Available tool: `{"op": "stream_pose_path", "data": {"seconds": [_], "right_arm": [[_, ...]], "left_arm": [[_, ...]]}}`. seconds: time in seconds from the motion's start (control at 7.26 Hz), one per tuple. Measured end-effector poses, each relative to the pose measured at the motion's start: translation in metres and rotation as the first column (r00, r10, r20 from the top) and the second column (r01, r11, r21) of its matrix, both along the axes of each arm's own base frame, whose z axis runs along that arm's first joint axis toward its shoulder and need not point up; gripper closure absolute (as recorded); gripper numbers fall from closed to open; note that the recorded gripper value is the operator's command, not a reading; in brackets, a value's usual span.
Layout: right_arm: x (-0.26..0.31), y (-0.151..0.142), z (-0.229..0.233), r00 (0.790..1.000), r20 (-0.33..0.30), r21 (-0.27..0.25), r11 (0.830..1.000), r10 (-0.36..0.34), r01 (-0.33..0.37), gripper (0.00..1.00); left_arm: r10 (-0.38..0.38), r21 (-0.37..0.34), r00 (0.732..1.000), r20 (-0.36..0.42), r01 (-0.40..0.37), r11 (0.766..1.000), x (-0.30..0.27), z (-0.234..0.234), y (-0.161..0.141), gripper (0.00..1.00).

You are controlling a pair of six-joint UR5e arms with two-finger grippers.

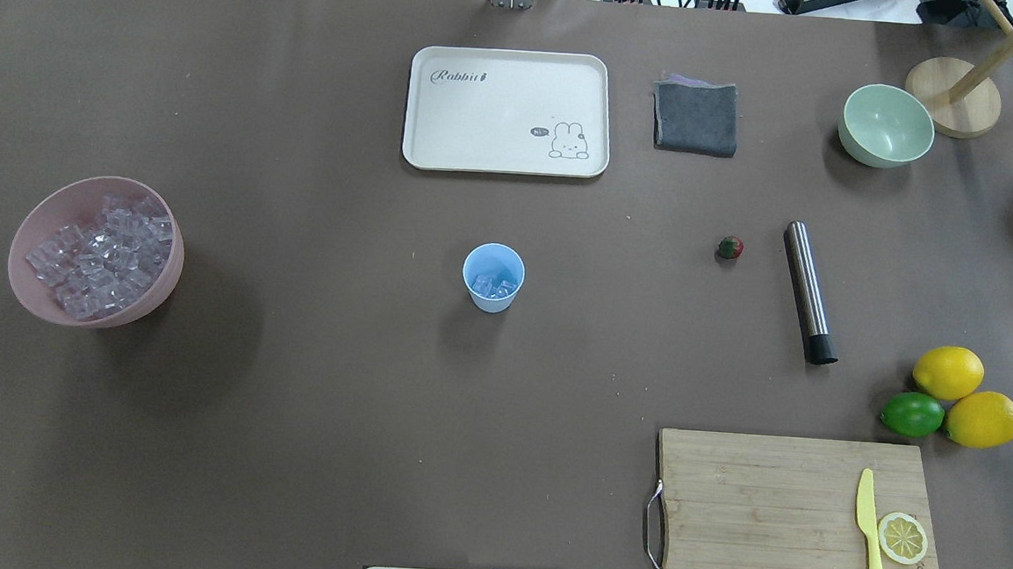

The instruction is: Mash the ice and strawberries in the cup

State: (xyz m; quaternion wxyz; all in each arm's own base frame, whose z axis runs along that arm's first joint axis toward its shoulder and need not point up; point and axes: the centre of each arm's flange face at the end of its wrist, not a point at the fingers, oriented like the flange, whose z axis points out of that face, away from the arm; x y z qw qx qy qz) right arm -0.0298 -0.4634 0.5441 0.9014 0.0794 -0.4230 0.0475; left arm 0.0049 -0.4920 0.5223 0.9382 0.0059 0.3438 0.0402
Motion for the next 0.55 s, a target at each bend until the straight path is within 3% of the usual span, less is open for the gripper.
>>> {"op": "stream_pose_path", "data": {"seconds": [0.28,0.55], "right_arm": [[-0.060,-0.048,-0.056,0.999,-0.033,-0.040,0.999,-0.013,0.012,0.00],[-0.143,-0.072,-0.106,0.997,-0.079,-0.086,0.996,-0.024,0.017,0.00]], "left_arm": [[-0.026,-0.034,0.999,-0.021,0.025,0.999,-0.013,0.016,0.009,0.01],[-0.029,-0.049,0.999,-0.020,0.028,0.998,-0.015,0.025,0.011,0.02]]}}
